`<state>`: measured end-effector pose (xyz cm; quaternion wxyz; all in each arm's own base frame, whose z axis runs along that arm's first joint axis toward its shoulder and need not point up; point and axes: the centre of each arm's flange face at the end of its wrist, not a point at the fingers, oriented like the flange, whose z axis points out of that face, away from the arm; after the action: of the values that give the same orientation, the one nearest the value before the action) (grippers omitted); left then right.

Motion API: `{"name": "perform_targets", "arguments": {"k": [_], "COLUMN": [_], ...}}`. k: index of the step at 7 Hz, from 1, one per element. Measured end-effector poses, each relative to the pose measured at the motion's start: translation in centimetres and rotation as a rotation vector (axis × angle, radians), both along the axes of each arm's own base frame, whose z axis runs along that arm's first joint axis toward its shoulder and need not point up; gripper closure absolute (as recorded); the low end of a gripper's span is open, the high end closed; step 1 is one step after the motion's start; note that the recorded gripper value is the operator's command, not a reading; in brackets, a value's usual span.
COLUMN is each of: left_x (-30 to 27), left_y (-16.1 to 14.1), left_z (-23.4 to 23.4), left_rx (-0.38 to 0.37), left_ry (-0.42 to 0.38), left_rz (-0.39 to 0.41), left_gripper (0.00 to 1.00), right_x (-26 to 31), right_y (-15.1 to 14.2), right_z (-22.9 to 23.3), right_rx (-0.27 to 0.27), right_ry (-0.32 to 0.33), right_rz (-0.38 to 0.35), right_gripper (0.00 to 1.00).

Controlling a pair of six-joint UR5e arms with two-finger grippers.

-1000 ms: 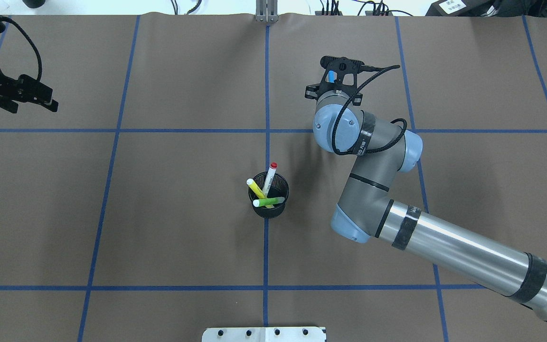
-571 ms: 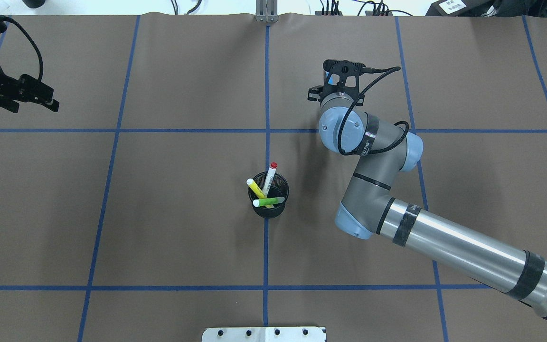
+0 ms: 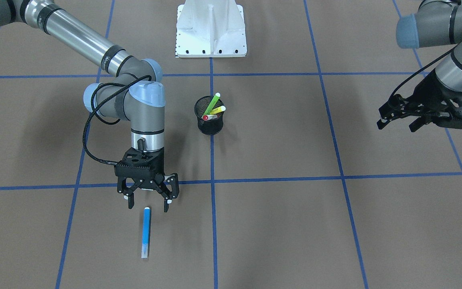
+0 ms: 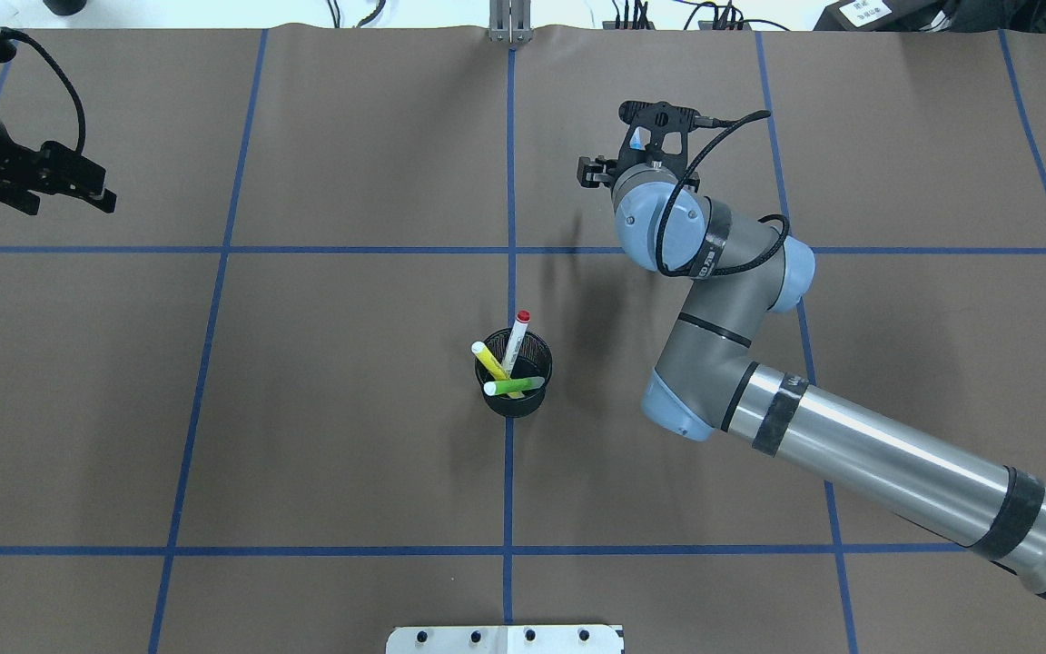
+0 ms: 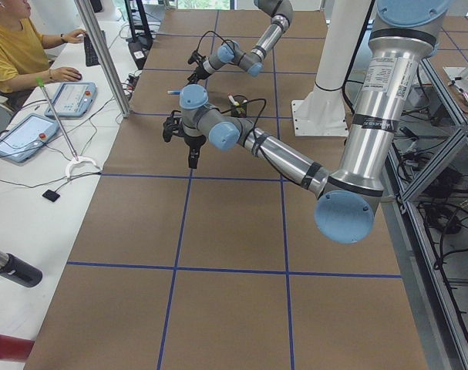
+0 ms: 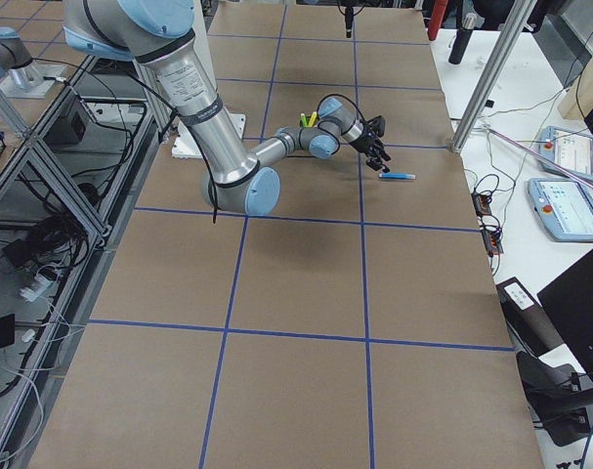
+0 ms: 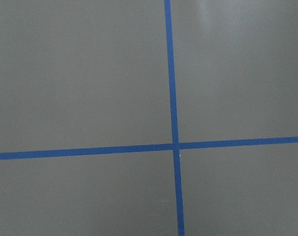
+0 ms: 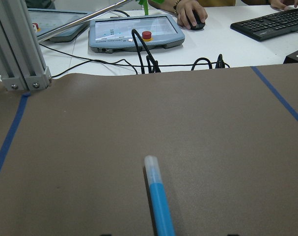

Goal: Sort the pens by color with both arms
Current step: 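Lay the blue highlighter beyond the cup while the left arm reaches over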

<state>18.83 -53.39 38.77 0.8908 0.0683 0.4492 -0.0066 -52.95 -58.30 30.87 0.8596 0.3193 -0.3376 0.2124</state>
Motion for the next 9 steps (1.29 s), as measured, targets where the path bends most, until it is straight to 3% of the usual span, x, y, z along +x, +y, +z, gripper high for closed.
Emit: {"name": "perform_targets", "arguments": {"k": [3, 6, 9], "left_x": [3.8, 12.2, 20.0], "left_y": [-0.2, 0.6, 3.9], "left_z": [-4.2, -14.6, -23.5], "left_rx": [-0.072, -0.226, -0.293], "left_ry": [0.046, 0.050, -0.041], "left_rz": [-0.029, -0.015, -0.008], "left_gripper": [0.00, 0.00, 0.00], "right_x": [5.2, 11.3, 16.3], "right_y": [-2.7, -3.6, -3.6], "right_z": [-1.3, -3.2, -0.6], "right_rx": [-0.175, -0.344, -0.388], "right_ry": [-0.115, -0.182, -0.221], "right_rz": [-0.186, -0.357, -0.500], "right_gripper": [0.01, 0.01, 0.01]}}
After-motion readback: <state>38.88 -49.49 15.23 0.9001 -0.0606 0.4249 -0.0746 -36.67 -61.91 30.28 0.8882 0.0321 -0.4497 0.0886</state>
